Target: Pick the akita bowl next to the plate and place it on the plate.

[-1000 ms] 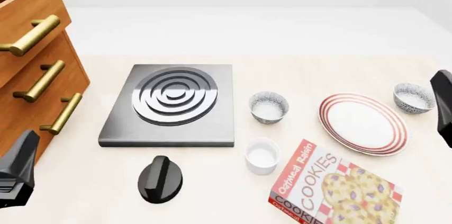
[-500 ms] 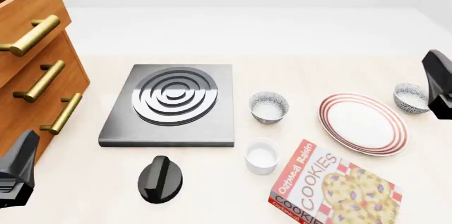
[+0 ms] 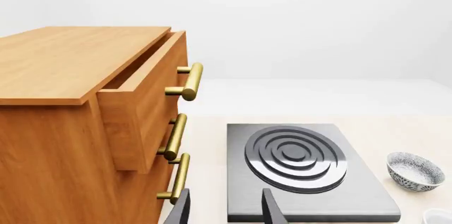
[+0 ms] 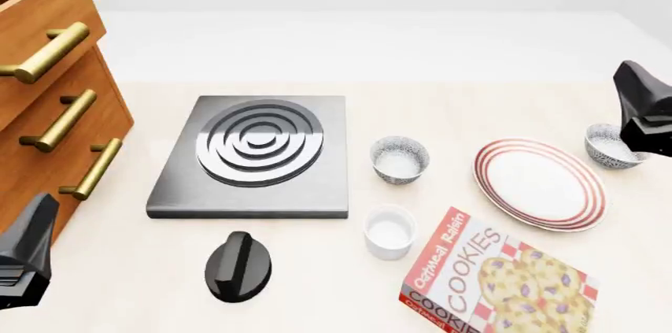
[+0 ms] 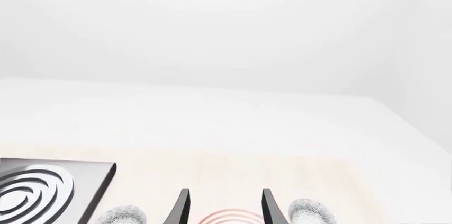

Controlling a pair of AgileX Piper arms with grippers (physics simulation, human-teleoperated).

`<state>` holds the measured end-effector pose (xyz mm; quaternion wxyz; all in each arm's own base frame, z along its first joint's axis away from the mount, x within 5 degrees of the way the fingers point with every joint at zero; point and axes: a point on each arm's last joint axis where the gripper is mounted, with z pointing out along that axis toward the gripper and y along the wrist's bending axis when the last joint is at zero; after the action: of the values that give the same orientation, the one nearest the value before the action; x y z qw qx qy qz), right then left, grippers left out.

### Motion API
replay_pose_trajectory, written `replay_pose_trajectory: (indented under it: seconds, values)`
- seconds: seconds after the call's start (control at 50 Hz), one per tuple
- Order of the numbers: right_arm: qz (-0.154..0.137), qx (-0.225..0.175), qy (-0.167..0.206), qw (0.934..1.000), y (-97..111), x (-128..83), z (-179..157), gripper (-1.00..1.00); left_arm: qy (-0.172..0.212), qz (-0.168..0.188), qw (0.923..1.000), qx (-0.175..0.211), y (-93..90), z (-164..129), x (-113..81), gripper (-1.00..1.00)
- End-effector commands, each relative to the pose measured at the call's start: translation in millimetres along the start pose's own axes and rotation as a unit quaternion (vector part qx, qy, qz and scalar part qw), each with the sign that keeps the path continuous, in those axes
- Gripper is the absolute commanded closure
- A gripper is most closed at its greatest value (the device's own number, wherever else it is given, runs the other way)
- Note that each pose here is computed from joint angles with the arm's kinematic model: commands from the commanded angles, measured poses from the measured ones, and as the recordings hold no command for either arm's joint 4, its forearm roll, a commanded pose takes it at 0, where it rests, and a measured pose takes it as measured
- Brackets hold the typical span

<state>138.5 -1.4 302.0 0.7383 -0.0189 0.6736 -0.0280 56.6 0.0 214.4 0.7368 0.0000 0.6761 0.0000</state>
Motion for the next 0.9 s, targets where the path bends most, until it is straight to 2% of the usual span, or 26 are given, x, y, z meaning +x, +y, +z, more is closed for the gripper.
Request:
replay_pose_trajectory:
  seconds: [0.02, 0.9]
  values:
    - [-0.003, 0.004, 0.006, 1.0000, -1.2, 1.4, 11.5, -1.00, 0.000, 0.000, 1.0000, 0.000, 0.0, 0.0, 0.0, -1.00]
    - [-0.028, 0.024, 0.040, 0.9986, -10.4, 12.0, 64.7, -1.00, 0.000, 0.000, 1.0000, 0.000, 0.0, 0.0, 0.0, -1.00]
